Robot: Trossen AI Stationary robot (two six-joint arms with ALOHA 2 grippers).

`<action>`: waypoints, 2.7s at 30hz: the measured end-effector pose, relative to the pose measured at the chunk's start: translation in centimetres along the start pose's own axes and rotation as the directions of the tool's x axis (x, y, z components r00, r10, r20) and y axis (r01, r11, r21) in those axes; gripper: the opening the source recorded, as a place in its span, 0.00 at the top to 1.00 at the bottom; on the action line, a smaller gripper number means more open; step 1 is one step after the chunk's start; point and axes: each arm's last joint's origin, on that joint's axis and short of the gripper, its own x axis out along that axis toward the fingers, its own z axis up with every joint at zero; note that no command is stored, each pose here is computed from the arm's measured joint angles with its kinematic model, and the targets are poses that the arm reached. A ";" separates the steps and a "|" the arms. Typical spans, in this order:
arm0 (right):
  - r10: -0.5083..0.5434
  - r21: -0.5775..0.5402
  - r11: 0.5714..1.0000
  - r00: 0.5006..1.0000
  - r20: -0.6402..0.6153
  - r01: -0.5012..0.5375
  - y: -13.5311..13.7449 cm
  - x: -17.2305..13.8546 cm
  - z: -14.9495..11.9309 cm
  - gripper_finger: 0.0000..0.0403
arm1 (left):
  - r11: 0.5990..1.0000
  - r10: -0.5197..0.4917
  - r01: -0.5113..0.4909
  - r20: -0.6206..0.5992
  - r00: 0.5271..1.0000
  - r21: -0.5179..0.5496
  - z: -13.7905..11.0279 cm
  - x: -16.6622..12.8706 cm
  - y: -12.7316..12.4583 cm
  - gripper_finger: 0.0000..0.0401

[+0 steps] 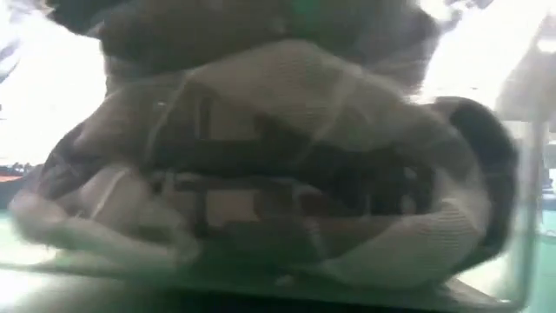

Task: Sort towels by color in basket
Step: Put the top orange towel into the left transparent bin

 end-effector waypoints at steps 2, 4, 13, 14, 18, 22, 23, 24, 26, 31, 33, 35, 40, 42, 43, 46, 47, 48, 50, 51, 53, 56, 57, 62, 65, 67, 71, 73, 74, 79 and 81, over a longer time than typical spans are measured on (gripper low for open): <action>0.000 0.000 1.000 1.000 0.000 0.000 0.0 0.0 0.0 0.24 | 1.000 0.021 -0.020 0.036 0.999 -0.008 0.0 -1.6 -0.1 0.59; 0.000 0.000 1.000 1.000 0.000 0.000 0.0 0.0 0.0 0.24 | 0.999 0.046 -0.044 0.086 0.995 -0.017 -0.1 -3.7 -0.3 0.59; 0.002 -0.002 1.000 1.000 0.000 -0.002 0.0 0.0 0.0 0.24 | 0.987 0.130 -0.109 0.189 0.973 -0.117 -1.5 -10.9 -1.4 0.59; 0.002 -0.002 1.000 1.000 0.000 -0.002 0.0 0.0 0.0 0.24 | 0.988 0.112 -0.086 0.209 0.972 -0.131 -1.7 -11.6 -1.6 0.59; 0.002 -0.002 1.000 1.000 0.000 -0.002 0.0 0.0 0.0 0.24 | 0.992 0.040 -0.019 0.170 0.985 -0.127 -2.0 -11.9 -3.0 0.59; 0.003 0.000 1.000 1.000 0.003 -0.003 0.0 0.0 0.0 0.24 | 0.992 0.017 -0.010 0.057 0.998 -0.128 -2.3 -9.1 -3.5 0.59; 0.003 0.000 1.000 1.000 0.003 -0.003 0.0 0.0 0.0 0.24 | 0.991 0.010 -0.005 0.034 0.999 -0.131 -2.4 -8.4 -3.4 0.59; 0.003 0.000 1.000 1.000 0.003 -0.003 0.0 0.0 0.0 0.24 | 0.991 0.004 -0.002 0.016 1.000 -0.131 -2.6 -7.6 -3.3 0.59; 0.003 0.000 1.000 1.000 0.003 -0.003 0.0 0.0 0.0 0.24 | 0.990 0.002 -0.002 0.000 1.000 -0.144 -2.9 -5.6 -2.7 0.59; 0.004 0.005 1.000 1.000 0.008 -0.004 0.0 0.0 0.1 0.24 | 0.975 -0.015 0.002 -0.056 0.998 -0.223 -4.7 -1.6 -1.1 0.59; 0.004 0.004 1.000 1.000 0.007 -0.004 0.0 0.0 0.1 0.24 | 0.974 -0.019 0.003 -0.071 0.997 -0.226 -5.2 -0.8 -0.9 0.59; 0.004 0.004 1.000 1.000 0.007 -0.004 0.0 0.0 0.1 0.24 | 0.974 -0.020 0.000 -0.084 0.996 -0.226 -5.3 -0.6 -0.9 0.59; 0.004 0.004 1.000 1.000 0.007 -0.004 0.0 0.0 0.1 0.24 | 0.978 0.011 -0.020 -0.043 0.999 -0.209 -4.3 -2.9 -0.9 0.59; 0.004 0.004 1.000 1.000 0.007 -0.004 0.0 0.0 0.1 0.24 | 0.976 0.045 -0.047 -0.011 0.999 -0.213 -3.6 -4.9 -0.9 0.59; 0.004 0.004 1.000 1.000 0.007 -0.004 0.0 0.0 0.1 0.24 | 0.974 0.055 -0.052 0.006 0.998 -0.220 -3.4 -6.1 -1.1 0.59; 0.004 0.004 1.000 1.000 0.007 -0.004 0.0 0.0 0.1 0.24 | 0.970 0.084 -0.078 0.020 0.996 -0.229 -3.3 -8.8 -1.4 0.59; 0.004 0.004 1.000 1.000 0.007 -0.004 0.0 0.0 0.1 0.24 | 0.969 0.098 -0.092 0.014 0.995 -0.229 -3.3 -9.3 -1.5 0.59; 0.004 0.004 1.000 1.000 0.007 -0.005 0.0 0.0 0.1 0.24 | 0.968 0.118 -0.112 0.015 0.993 -0.226 -3.2 -9.8 -1.6 0.59; 0.004 0.003 1.000 1.000 0.007 -0.004 0.0 0.0 0.1 0.24 | 0.964 0.171 -0.158 0.046 0.984 -0.214 -2.8 -10.7 -1.6 0.59; 0.004 0.004 1.000 1.000 0.007 -0.004 0.0 0.0 0.1 0.24 | 0.959 0.210 -0.192 0.066 0.975 -0.207 -2.6 -11.2 -1.5 0.59; 0.005 0.004 1.000 1.000 0.007 -0.005 0.0 0.0 0.1 0.24 | 0.941 0.298 -0.270 0.118 0.947 -0.202 -2.1 -11.9 -1.2 0.59; 0.004 0.004 1.000 1.000 0.007 -0.004 0.0 0.0 0.1 0.24 | 0.919 0.368 -0.337 0.143 0.919 -0.205 -1.5 -11.5 -0.6 0.59; 0.004 0.004 1.000 1.000 0.007 -0.004 0.0 0.0 0.1 0.24 | 0.918 0.371 -0.340 0.140 0.918 -0.206 -1.5 -11.1 -0.4 0.59; 0.005 0.003 1.000 1.000 0.006 -0.005 0.0 0.0 0.1 0.24 | 0.910 0.350 -0.329 0.042 0.936 -0.254 -2.8 -7.2 1.4 0.59; 0.004 0.002 1.000 1.000 0.006 -0.004 0.0 0.0 0.1 0.24 | 0.926 0.262 -0.251 -0.001 0.965 -0.282 -3.8 -3.8 1.7 0.59; 0.004 0.002 1.000 1.000 0.006 -0.004 0.0 0.0 0.1 0.24 | 0.942 0.207 -0.190 0.033 0.978 -0.275 -4.0 -1.8 1.6 0.59; 0.005 0.003 1.000 1.000 0.007 -0.005 0.0 0.0 0.1 0.24 | 0.964 0.164 -0.148 0.059 0.985 -0.219 -3.9 -0.4 0.7 0.59; 0.004 0.005 1.000 1.000 0.008 -0.004 0.0 0.0 0.1 0.24 | 0.968 0.166 -0.149 0.071 0.984 -0.202 -3.6 -0.7 0.5 0.59; 0.004 0.005 1.000 1.000 0.008 -0.004 0.0 0.0 0.1 0.24 | 0.968 0.172 -0.154 0.079 0.982 -0.200 -3.4 -1.0 0.4 0.59; 0.005 0.006 1.000 1.000 0.010 -0.005 0.0 0.0 0.1 0.24 | 0.966 0.213 -0.179 0.181 0.960 -0.186 -2.3 -4.8 -0.1 0.59; 0.005 0.005 1.000 1.000 0.009 -0.005 0.0 0.0 0.1 0.24 | 0.966 0.235 -0.204 0.208 0.949 -0.162 -2.2 -6.4 -0.4 0.59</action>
